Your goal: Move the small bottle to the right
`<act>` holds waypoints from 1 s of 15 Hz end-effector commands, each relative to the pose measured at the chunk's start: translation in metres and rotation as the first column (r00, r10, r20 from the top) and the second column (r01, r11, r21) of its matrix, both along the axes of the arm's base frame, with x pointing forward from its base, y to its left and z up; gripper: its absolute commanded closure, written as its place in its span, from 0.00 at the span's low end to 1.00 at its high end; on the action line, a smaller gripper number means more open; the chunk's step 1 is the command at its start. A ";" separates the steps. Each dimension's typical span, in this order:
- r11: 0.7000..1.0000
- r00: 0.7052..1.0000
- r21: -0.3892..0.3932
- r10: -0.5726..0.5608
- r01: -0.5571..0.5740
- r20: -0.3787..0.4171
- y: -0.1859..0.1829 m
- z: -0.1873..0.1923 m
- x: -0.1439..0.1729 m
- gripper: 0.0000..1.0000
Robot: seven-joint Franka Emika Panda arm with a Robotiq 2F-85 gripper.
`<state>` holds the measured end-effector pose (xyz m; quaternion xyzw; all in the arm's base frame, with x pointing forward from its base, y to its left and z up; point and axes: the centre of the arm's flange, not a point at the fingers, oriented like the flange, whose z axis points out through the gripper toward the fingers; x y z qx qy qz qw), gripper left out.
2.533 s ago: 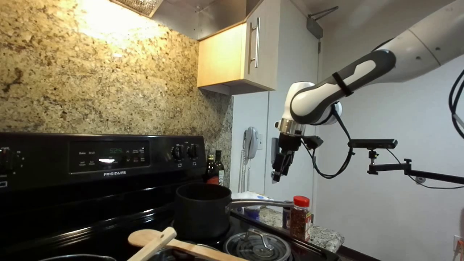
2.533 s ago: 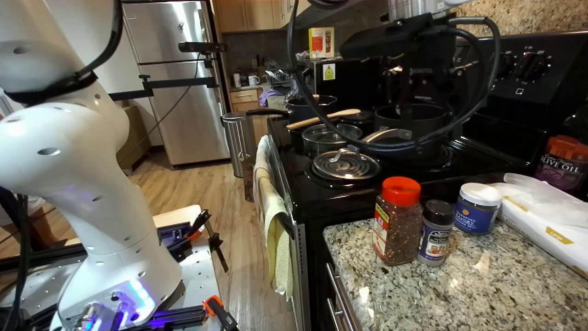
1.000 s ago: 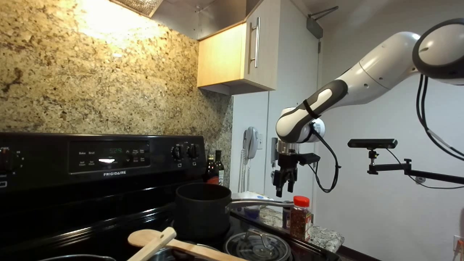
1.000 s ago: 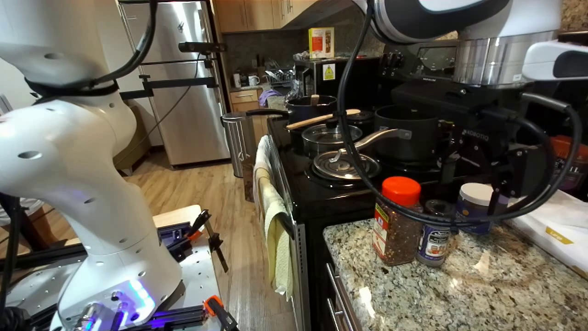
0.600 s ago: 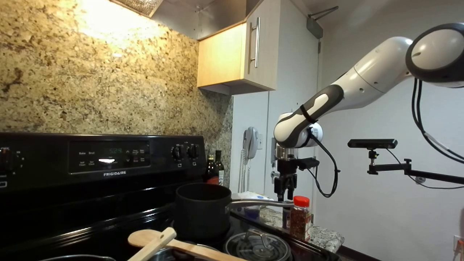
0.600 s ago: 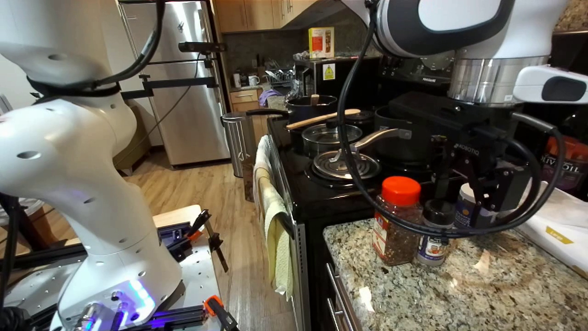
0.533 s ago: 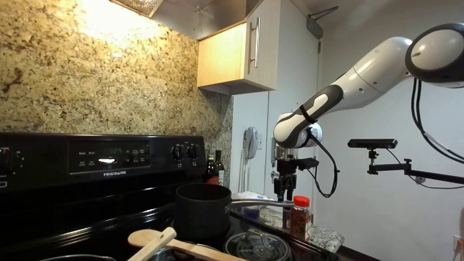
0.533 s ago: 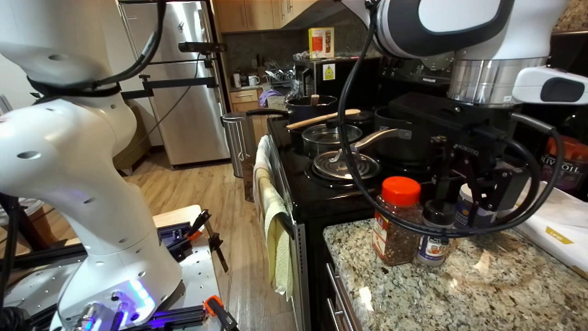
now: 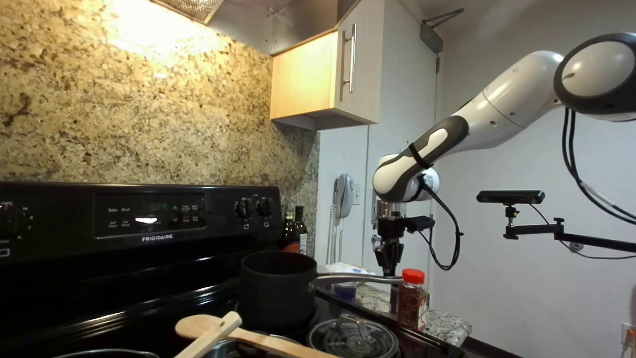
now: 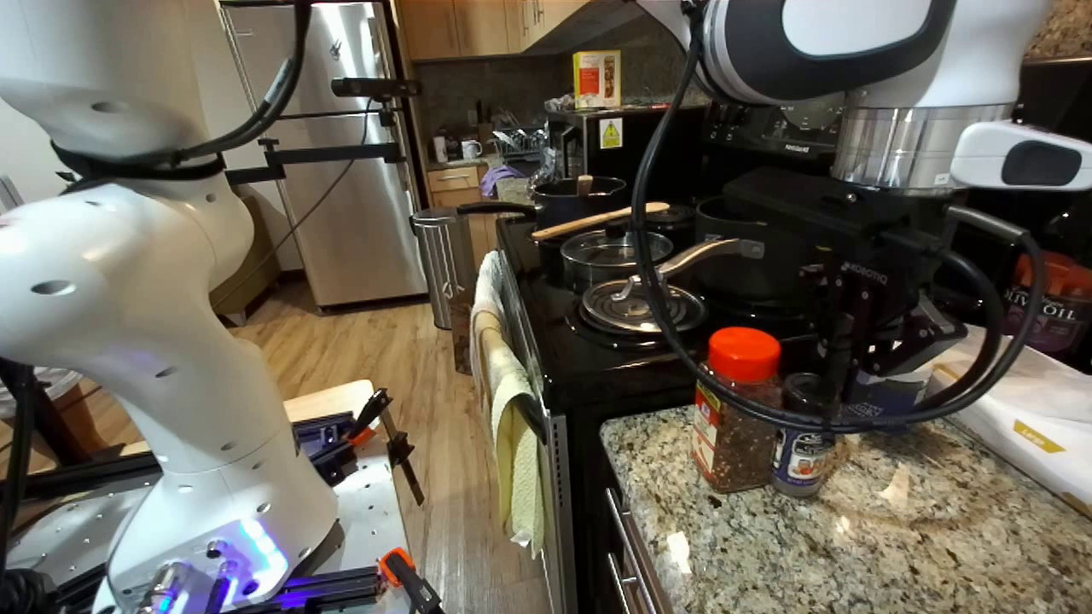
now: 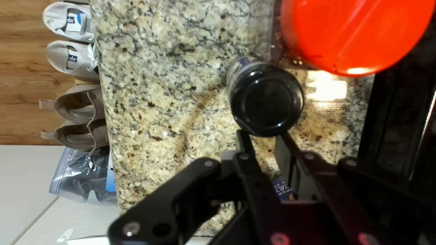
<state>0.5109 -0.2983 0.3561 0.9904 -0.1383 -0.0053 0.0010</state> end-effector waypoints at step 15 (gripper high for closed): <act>0.994 0.994 0.005 -0.105 0.106 -0.043 -0.011 0.000 -0.014 0.00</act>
